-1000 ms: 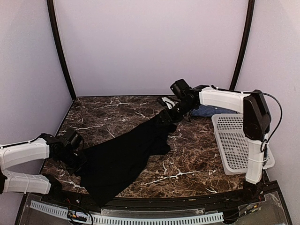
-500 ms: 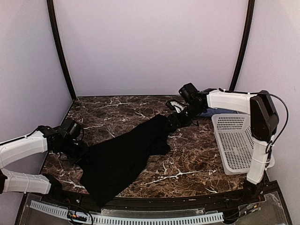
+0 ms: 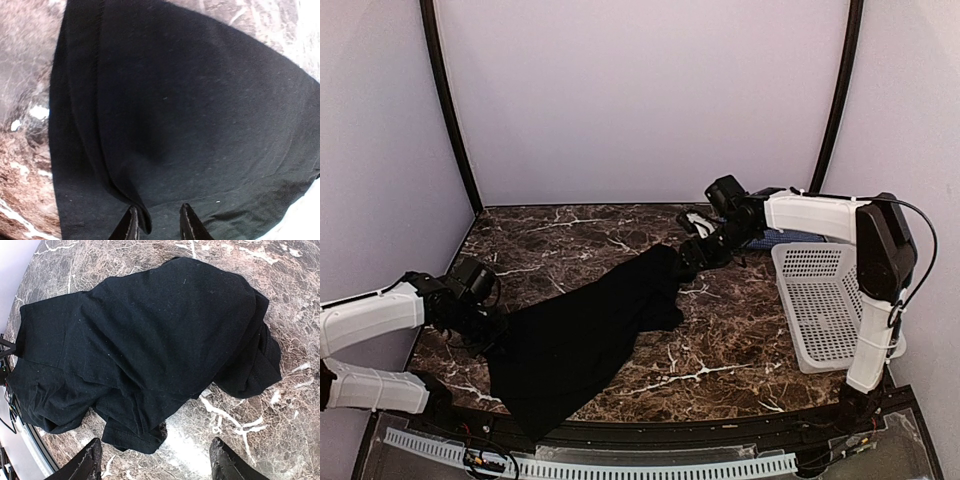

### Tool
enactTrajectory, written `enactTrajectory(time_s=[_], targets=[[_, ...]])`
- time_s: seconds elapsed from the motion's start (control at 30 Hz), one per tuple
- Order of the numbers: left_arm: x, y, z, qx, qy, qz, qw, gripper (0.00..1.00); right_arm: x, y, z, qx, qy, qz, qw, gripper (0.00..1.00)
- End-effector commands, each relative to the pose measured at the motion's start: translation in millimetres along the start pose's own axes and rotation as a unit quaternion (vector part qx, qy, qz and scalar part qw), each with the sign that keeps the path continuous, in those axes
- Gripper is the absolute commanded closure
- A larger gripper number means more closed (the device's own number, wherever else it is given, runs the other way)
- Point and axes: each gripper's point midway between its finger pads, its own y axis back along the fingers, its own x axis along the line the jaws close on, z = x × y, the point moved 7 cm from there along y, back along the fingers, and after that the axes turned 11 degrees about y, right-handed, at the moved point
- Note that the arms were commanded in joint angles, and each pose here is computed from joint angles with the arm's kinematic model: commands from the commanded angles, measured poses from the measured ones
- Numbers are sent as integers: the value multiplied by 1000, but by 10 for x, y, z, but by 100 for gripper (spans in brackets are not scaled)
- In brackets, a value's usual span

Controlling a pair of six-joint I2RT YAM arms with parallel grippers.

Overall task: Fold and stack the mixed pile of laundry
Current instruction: Pick up the crumpled T-shirt from the center of the board.

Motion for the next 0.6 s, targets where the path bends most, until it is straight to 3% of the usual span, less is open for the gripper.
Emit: enactTrajectory(time_s=[0.0, 0.27, 0.37, 0.47, 0.57], targets=[[172, -67, -39, 7, 5, 23, 1000, 72, 29, 168, 109, -28, 14, -3, 999, 30], [174, -163, -31, 9, 2, 33, 999, 79, 3, 205, 85, -29, 12, -7, 1000, 30], [124, -145, -17, 13, 0, 24, 1000, 98, -14, 221, 68, -29, 10, -9, 1000, 30], [-78, 28, 98, -6, -5, -27, 1000, 100, -21, 233, 24, -30, 6, -8, 999, 30], [-442, 424, 388, -63, -3, -86, 994, 100, -21, 224, -35, -32, -1, 0, 999, 30]])
